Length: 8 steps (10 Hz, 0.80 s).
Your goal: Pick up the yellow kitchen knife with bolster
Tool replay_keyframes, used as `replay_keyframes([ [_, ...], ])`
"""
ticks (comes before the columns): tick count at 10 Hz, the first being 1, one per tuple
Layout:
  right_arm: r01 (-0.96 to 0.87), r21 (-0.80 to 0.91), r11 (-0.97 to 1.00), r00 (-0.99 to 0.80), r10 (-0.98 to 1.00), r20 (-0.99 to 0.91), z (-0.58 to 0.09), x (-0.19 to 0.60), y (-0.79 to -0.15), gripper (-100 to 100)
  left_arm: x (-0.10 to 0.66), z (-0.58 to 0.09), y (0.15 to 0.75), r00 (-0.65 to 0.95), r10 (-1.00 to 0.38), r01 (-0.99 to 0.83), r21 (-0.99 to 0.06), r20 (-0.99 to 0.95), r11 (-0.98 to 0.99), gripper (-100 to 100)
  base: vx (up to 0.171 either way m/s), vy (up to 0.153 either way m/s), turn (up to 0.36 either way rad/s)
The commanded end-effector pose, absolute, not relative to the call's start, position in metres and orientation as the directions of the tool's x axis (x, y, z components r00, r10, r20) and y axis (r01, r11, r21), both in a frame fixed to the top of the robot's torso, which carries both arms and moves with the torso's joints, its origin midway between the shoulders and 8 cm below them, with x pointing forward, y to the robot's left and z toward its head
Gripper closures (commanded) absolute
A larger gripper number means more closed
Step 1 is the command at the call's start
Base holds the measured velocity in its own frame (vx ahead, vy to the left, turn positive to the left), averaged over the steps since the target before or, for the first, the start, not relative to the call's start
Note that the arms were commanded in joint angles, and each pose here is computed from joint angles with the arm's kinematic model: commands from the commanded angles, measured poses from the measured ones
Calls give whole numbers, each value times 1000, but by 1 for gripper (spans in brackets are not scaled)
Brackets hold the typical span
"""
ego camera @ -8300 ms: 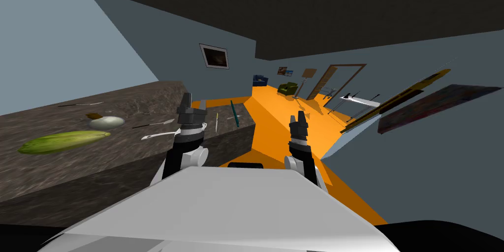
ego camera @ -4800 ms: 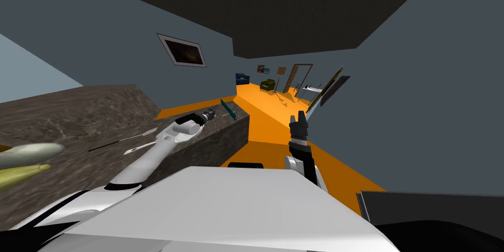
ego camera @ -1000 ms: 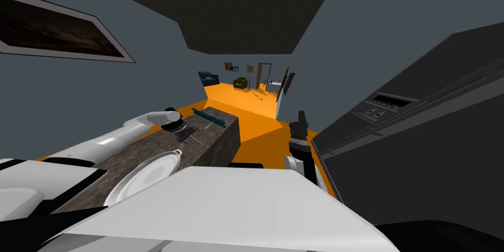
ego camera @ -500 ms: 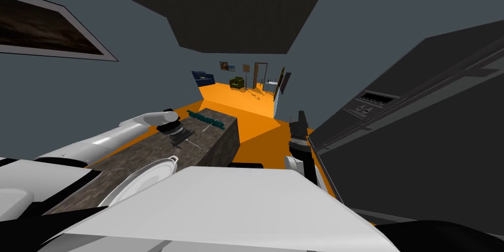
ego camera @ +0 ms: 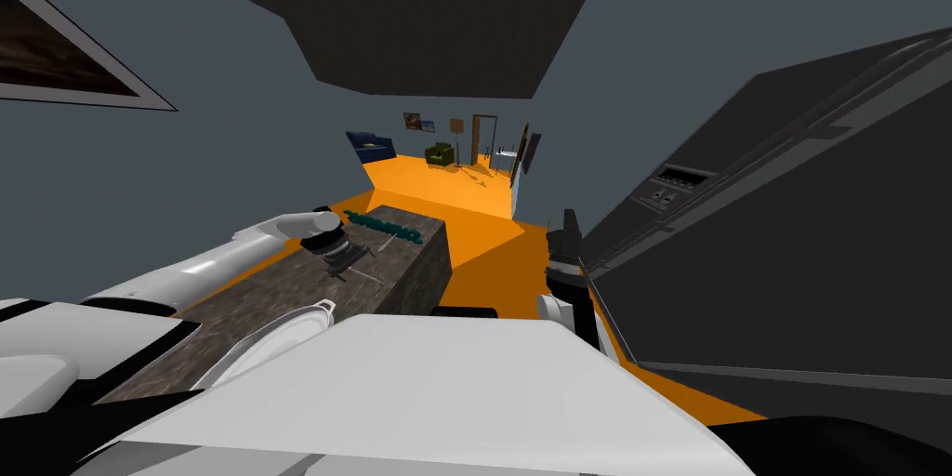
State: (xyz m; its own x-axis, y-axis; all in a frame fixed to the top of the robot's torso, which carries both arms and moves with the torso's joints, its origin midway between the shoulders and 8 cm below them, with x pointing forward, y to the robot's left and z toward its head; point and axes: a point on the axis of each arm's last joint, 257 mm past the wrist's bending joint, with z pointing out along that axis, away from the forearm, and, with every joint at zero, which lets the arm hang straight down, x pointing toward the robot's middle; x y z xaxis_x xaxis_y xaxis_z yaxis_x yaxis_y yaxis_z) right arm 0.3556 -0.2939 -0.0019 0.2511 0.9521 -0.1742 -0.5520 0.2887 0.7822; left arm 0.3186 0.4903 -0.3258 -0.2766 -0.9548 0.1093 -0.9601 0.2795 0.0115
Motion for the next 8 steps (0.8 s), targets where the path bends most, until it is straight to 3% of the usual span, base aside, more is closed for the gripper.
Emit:
replay_keyframes([
  [1,-552,782,289,251,952,-174,-2,356,-294,0,321,-330,485,-239,-965,-970,11,108,241,-100,-119,109,-303],
  [8,-552,782,289,251,952,-174,-2,356,-294,0,329,-342,468,-125,-986,-992,8,107,126,-100,-111,75,-218],
])
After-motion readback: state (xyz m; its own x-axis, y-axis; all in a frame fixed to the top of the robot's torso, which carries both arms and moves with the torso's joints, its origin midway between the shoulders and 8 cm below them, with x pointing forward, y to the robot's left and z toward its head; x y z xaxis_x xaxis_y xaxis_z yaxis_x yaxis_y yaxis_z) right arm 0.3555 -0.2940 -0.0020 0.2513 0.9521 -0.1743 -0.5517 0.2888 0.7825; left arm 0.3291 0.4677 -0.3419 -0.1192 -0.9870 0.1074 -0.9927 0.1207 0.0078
